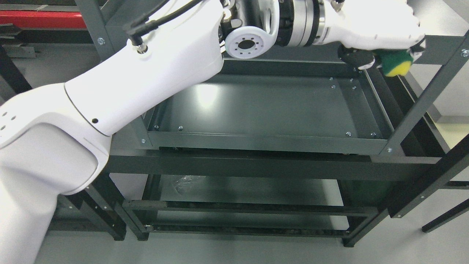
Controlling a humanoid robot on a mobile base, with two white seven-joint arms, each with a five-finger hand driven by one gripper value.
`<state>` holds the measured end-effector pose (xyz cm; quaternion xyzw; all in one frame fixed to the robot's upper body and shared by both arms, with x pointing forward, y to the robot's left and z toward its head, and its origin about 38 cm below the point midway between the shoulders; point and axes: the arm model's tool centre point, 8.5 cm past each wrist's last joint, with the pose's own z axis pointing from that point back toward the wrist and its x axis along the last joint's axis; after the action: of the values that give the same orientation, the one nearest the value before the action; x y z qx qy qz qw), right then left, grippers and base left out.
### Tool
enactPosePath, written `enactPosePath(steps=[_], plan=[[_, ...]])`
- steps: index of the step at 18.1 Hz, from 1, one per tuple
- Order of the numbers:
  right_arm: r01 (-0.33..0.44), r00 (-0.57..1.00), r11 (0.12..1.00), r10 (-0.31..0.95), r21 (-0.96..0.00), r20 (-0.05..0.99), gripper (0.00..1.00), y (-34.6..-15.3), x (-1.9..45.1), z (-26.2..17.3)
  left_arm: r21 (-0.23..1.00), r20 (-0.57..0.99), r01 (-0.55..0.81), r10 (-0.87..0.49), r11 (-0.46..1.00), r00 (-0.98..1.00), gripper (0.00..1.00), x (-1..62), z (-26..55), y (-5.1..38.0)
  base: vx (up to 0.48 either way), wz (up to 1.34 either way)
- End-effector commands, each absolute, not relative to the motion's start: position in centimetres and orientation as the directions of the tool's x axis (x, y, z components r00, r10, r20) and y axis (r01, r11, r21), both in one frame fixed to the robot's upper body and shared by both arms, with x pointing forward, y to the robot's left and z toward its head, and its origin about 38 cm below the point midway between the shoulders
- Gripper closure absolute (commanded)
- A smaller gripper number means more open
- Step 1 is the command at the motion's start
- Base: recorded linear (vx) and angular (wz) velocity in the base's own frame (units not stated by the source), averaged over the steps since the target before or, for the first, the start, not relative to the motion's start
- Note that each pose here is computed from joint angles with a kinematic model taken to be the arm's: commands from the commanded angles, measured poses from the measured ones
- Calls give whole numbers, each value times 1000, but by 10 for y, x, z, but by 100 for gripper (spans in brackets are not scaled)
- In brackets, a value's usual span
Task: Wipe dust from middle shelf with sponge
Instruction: 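Wipe the sponge across the shelf again toward the left hand's side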
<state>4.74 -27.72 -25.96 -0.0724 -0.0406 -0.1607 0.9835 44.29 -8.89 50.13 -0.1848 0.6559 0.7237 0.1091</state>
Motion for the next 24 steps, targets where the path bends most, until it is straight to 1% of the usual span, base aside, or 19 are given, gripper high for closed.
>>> enactPosePath(steps=[1, 2, 7, 10, 12, 15, 18, 20, 24], plan=[[319, 948, 937, -315, -144, 53, 0, -287, 46, -259, 916, -387, -375, -77, -140, -919, 99, 452, 474, -92, 0, 0], [319, 948, 937, -315, -144, 53, 0, -287, 46, -259, 918, -388, -377, -76, -125, -919, 100, 451, 477, -90, 0, 0], [319, 948, 937, -315, -144, 53, 0, -287, 46, -259, 903, -428, -416, -160, -103, -889, 99, 468, 511, -15, 0, 0], [319, 948, 937, -315, -144, 53, 0, -287, 46, -259, 888, -460, -447, -178, -109, -870, 99, 466, 523, 28, 0, 0], [319, 948, 937, -315, -144, 53, 0, -287, 46, -259, 880, -475, -461, -186, -115, -860, 99, 459, 520, 66, 0, 0], [319, 948, 937, -315, -144, 53, 0, -287, 46, -259, 889, -458, -439, -216, -134, -862, 99, 454, 508, 132, 0, 0], [319, 948, 937, -315, -144, 53, 0, -287, 46, -259, 879, -477, -463, -267, -116, -837, 99, 438, 525, 197, 0, 0], [319, 948, 937, -315, -144, 53, 0, -287, 46, -259, 883, -465, -454, -345, -116, -815, 99, 426, 533, 245, 0, 0], [319, 948, 937, -315, -144, 53, 0, -287, 46, -259, 896, -428, -432, -466, -105, -775, 99, 403, 537, 319, 0, 0]])
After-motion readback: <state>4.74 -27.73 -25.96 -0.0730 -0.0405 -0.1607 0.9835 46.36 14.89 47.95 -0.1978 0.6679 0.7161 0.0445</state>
